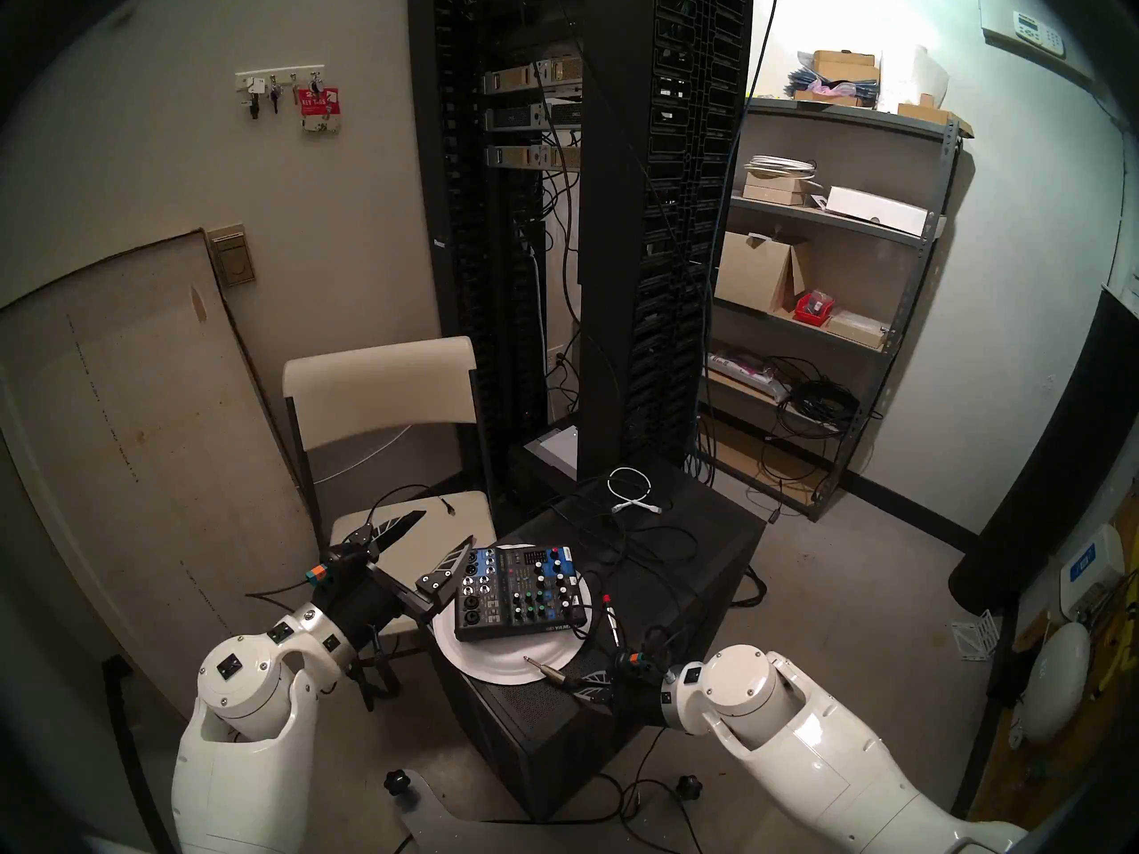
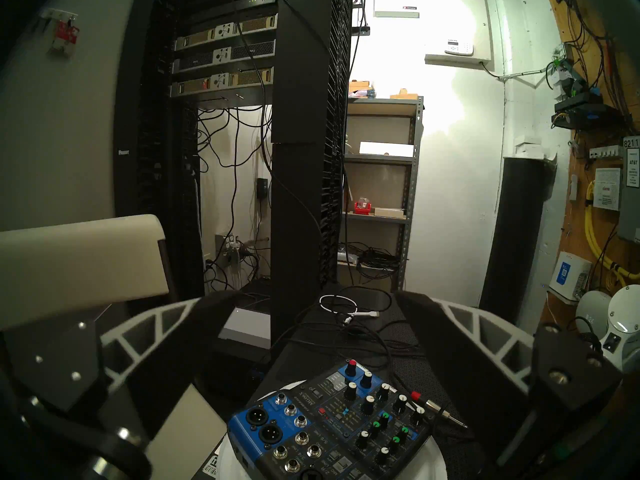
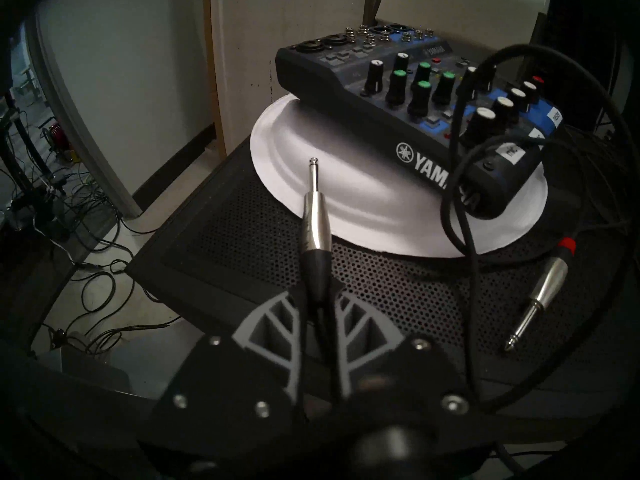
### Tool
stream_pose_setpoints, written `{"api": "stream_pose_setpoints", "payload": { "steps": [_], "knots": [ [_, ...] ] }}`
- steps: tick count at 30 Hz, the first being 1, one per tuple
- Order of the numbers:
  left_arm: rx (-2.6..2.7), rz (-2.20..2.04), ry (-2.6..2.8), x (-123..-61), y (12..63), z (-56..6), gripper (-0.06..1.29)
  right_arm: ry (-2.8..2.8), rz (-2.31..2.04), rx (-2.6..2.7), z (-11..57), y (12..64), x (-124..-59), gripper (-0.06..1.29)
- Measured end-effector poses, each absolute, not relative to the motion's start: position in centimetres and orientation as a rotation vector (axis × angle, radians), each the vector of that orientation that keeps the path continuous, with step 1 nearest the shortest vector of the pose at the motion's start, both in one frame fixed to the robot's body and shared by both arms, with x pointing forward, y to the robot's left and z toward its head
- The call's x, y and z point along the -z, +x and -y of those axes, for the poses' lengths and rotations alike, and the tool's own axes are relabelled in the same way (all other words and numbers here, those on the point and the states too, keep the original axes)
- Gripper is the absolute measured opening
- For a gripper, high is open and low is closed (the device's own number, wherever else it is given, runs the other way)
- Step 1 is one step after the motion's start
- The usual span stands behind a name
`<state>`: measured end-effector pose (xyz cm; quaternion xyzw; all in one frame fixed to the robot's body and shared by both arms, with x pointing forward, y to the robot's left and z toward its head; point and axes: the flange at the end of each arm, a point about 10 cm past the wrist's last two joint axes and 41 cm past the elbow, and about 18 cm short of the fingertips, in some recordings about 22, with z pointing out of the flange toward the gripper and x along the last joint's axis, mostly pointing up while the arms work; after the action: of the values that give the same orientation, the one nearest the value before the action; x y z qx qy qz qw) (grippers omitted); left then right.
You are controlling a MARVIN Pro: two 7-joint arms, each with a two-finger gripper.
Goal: Insert aux cable
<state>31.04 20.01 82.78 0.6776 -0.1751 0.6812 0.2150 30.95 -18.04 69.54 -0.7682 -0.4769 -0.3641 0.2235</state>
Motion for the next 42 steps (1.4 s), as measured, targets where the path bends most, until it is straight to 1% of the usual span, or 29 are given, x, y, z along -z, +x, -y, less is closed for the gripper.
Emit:
{"api": "stream_pose_setpoints", "payload": {
  "steps": [1, 4, 5, 7, 8, 12, 30, 42],
  "knots": [
    [-1.889, 0.485, 1.879, -82.8, 31.0, -20.0, 1.27, -2.118, 1.317, 1.004, 18.0, 31.0, -69.6, 0.32],
    [-1.889, 0.485, 1.879, -82.8, 31.0, -20.0, 1.27, -2.109, 1.318, 1.0, 18.0, 30.9, -69.6, 0.18],
    [-1.889, 0.485, 1.879, -82.8, 31.0, -20.0, 1.27, -2.105, 1.319, 1.0, 18.0, 30.9, -69.7, 0.16],
    [-1.889, 0.485, 1.879, -82.8, 31.0, -20.0, 1.27, -2.094, 1.321, 1.0, 17.9, 30.8, -69.9, 0.01],
    [-1.889, 0.485, 1.879, -82.8, 31.0, -20.0, 1.27, -2.088, 1.321, 1.002, 17.9, 30.7, -70.1, 0.0],
    [-1.889, 0.485, 1.879, -82.8, 31.0, -20.0, 1.27, -2.071, 1.322, 1.012, 18.0, 30.4, -70.8, -0.03],
    [-1.881, 0.509, 1.868, -82.8, 31.0, -20.0, 1.27, -1.977, 1.273, 1.195, 18.1, 29.7, -75.9, -0.03],
    [-1.802, 0.874, 1.788, -82.7, 30.8, -20.6, 1.27, -1.975, 1.222, 1.255, 17.3, 29.4, -76.6, -0.03]
  ]
}}
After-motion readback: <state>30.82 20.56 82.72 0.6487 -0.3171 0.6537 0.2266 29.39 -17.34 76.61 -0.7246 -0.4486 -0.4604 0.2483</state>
